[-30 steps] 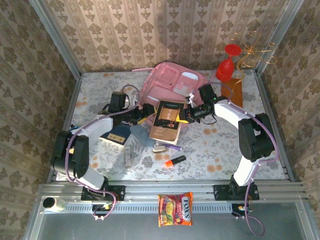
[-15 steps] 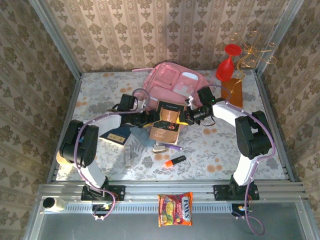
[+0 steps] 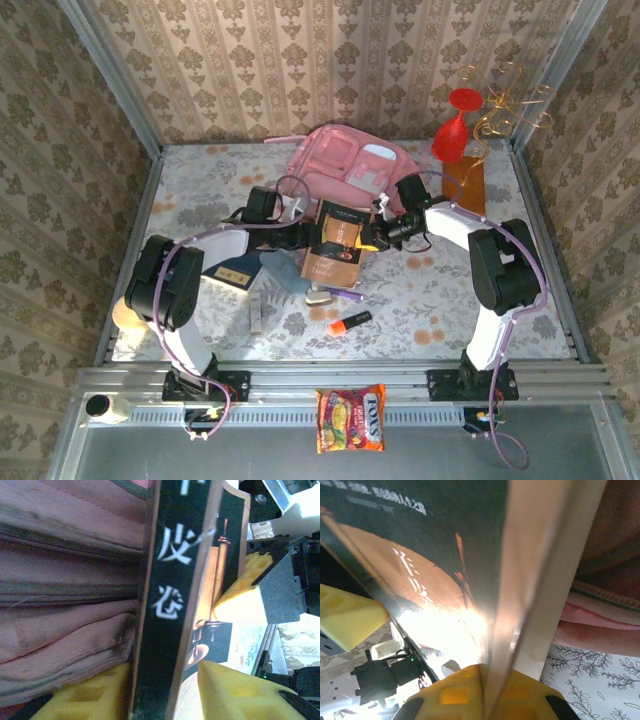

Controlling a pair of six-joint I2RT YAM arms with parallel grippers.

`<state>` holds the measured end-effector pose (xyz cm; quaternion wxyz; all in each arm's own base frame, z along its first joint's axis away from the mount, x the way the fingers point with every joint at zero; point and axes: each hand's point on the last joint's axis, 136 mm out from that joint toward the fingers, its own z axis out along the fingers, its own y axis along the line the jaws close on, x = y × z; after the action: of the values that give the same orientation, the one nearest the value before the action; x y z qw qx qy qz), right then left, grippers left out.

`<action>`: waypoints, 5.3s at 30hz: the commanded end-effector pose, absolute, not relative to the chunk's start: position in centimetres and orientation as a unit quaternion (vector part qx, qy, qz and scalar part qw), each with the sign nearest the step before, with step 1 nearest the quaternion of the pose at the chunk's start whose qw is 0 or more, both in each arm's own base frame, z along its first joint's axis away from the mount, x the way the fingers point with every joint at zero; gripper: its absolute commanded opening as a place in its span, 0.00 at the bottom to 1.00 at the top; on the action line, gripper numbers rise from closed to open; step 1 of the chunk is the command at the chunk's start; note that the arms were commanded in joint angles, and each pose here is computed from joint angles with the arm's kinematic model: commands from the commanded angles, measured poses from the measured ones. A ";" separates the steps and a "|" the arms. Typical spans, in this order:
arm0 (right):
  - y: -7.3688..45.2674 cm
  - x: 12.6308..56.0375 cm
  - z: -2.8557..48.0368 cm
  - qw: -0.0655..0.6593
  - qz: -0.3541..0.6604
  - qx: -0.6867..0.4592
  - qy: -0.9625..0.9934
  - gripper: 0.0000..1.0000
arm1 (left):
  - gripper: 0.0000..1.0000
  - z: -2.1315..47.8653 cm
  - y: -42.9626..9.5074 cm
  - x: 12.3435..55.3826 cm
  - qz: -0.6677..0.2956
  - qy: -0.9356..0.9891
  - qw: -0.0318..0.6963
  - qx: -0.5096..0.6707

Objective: Pack books, pencil case, and school supplies into a backpack

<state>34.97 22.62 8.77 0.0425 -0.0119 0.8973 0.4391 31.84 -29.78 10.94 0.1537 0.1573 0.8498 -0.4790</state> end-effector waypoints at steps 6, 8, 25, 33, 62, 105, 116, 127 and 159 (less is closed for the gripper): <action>22.4 35.7 9.4 0.071 0.427 -0.021 0.901 0.01 | 0.12 12.8 -30.9 31.4 -0.493 0.828 0.180 0.196; 22.1 35.6 10.6 0.084 0.419 -0.031 0.904 0.08 | 0.04 14.3 -30.5 31.5 -0.494 0.825 0.194 0.195; 23.1 38.2 17.7 0.342 0.164 -0.292 0.878 0.67 | 0.00 27.8 -15.9 32.0 -0.429 0.848 0.310 0.038; 27.3 37.4 12.8 0.278 0.148 -0.389 0.866 0.66 | 0.00 27.2 -13.8 31.9 -0.405 0.857 0.318 0.017; 28.8 39.1 13.9 0.304 0.074 -0.393 0.864 0.02 | 0.00 24.5 -14.2 30.4 -0.417 0.863 0.284 -0.001; 28.7 43.4 31.2 0.442 0.188 -0.268 0.835 0.00 | 0.00 21.4 -26.7 43.0 -0.628 0.745 0.200 -0.105; 28.9 44.1 32.3 0.461 0.220 -0.241 0.825 0.00 | 0.00 25.1 -28.0 46.4 -0.647 0.694 0.290 -0.123; 29.0 43.9 30.3 0.435 0.234 -0.243 0.835 0.00 | 0.00 12.2 -28.8 45.8 -0.547 0.779 0.268 -0.147; 26.1 43.5 25.4 0.401 0.184 -0.220 0.870 0.00 | 0.52 9.4 -27.8 45.7 -0.446 0.843 0.275 -0.124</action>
<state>43.00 27.48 22.45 0.3592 -0.2395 0.8810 0.1933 47.56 -29.17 7.99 0.2833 -0.1388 0.8333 -0.4541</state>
